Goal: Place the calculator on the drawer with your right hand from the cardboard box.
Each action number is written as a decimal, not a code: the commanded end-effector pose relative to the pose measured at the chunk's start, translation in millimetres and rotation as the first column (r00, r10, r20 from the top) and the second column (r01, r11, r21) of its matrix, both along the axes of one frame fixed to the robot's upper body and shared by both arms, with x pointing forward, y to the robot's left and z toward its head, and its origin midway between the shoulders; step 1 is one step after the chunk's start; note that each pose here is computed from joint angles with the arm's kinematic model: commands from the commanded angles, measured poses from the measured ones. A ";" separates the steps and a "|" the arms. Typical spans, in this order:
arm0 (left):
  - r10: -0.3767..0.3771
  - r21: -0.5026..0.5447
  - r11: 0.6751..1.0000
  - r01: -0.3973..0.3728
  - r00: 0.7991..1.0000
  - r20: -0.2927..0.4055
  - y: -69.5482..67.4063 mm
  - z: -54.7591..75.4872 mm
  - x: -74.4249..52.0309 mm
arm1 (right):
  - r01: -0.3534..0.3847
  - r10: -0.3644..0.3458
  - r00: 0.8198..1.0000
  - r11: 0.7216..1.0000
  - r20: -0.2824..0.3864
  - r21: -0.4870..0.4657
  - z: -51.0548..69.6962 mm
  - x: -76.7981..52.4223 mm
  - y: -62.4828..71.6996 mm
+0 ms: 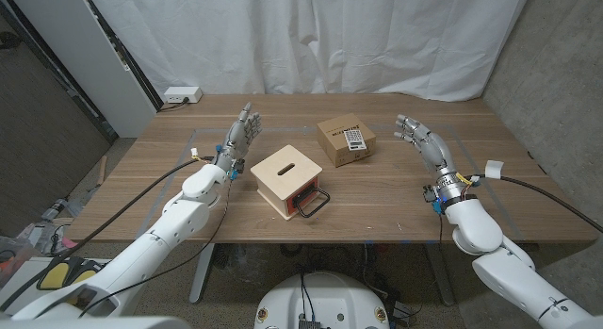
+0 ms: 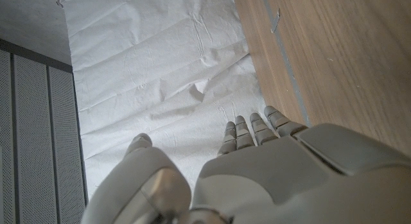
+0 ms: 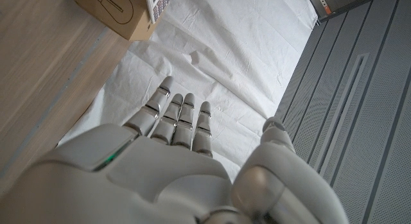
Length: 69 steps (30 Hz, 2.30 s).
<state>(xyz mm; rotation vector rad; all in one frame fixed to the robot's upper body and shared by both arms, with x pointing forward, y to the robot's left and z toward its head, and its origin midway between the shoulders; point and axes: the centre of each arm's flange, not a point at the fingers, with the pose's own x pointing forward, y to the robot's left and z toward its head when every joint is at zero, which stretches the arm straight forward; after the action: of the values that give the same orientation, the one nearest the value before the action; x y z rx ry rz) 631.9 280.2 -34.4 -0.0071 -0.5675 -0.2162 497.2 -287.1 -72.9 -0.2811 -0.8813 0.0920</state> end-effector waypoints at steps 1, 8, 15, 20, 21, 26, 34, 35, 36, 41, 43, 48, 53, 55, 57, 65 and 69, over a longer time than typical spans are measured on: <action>0.002 0.001 1.000 -0.002 1.000 0.015 0.2 0.1 -3.9 | 0.109 -0.104 0.992 0.990 0.066 -0.085 -5.3 -9.0 9.5; 0.003 -0.001 1.000 -0.003 1.000 0.019 0.8 1.8 -4.3 | 0.127 -0.121 0.990 0.986 0.067 -0.104 -5.4 -11.0 12.0; 0.003 -0.005 1.000 -0.003 1.000 0.021 1.9 1.8 -4.7 | 0.124 -0.119 0.992 0.987 0.051 -0.106 -4.7 -10.3 13.6; 0.005 -0.008 1.000 -0.005 1.000 0.020 3.2 0.2 -4.2 | 0.127 -0.123 0.992 0.986 0.040 -0.109 -3.5 -10.0 13.7; 0.005 -0.010 1.000 -0.005 1.000 0.019 3.3 -0.2 -4.0 | 0.128 -0.124 0.992 0.986 0.038 -0.109 -3.3 -9.9 13.7; 0.005 -0.010 1.000 -0.005 1.000 0.017 4.1 -1.6 -3.6 | 0.127 -0.126 0.992 0.987 0.021 -0.102 -2.0 -9.4 13.1; 0.008 -0.014 1.000 -0.008 1.000 0.018 6.0 -1.7 -3.3 | 0.117 -0.120 0.993 0.987 -0.019 -0.113 1.5 -6.8 12.8; 0.008 -0.015 1.000 -0.008 1.000 0.018 6.1 -1.7 -3.3 | 0.117 -0.120 0.993 0.986 -0.023 -0.116 1.8 -6.5 13.0; 0.008 -0.015 1.000 -0.008 1.000 0.018 6.4 -1.8 -3.2 | 0.115 -0.119 0.993 0.986 -0.027 -0.118 2.2 -6.1 13.1; 0.008 -0.016 1.000 -0.008 1.000 0.017 8.3 -2.0 -2.6 | 0.113 -0.120 0.991 0.986 -0.053 -0.122 3.5 -3.8 15.1; 0.008 -0.016 1.000 -0.008 1.000 0.017 9.1 -2.0 -2.3 | 0.115 -0.123 0.990 0.987 -0.063 -0.117 3.6 -3.4 15.8; 0.009 -0.015 1.000 -0.009 1.000 0.017 11.0 -1.4 -1.1 | 0.113 -0.123 0.988 0.988 -0.089 -0.104 3.2 -2.1 15.5; 0.007 -0.013 1.000 -0.006 1.000 0.018 11.8 0.2 0.0 | 0.116 -0.127 0.985 0.989 -0.116 -0.096 4.1 -1.3 15.4; 0.006 -0.011 1.000 -0.006 1.000 0.018 11.8 1.0 0.5 | 0.120 -0.131 0.983 0.988 -0.126 -0.094 4.8 -1.2 15.0; 0.005 -0.011 1.000 -0.005 1.000 0.020 11.8 2.3 1.2 | 0.125 -0.136 0.981 0.989 -0.141 -0.083 5.4 -1.3 13.7; 0.007 -0.006 1.000 -0.006 1.000 0.021 12.9 4.9 1.5 | 0.133 -0.149 0.966 0.987 -0.211 -0.090 7.4 -1.1 12.7; 0.007 -0.011 1.000 -0.007 1.000 0.022 14.1 4.8 1.5 | 0.130 -0.153 0.955 0.986 -0.253 -0.107 8.2 -0.3 12.9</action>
<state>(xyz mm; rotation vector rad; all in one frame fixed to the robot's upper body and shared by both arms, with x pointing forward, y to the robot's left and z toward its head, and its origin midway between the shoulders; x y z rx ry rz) 632.5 291.9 -31.5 -0.0126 -0.5897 -0.2078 495.7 -273.4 -66.3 -0.4012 -0.6933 0.0268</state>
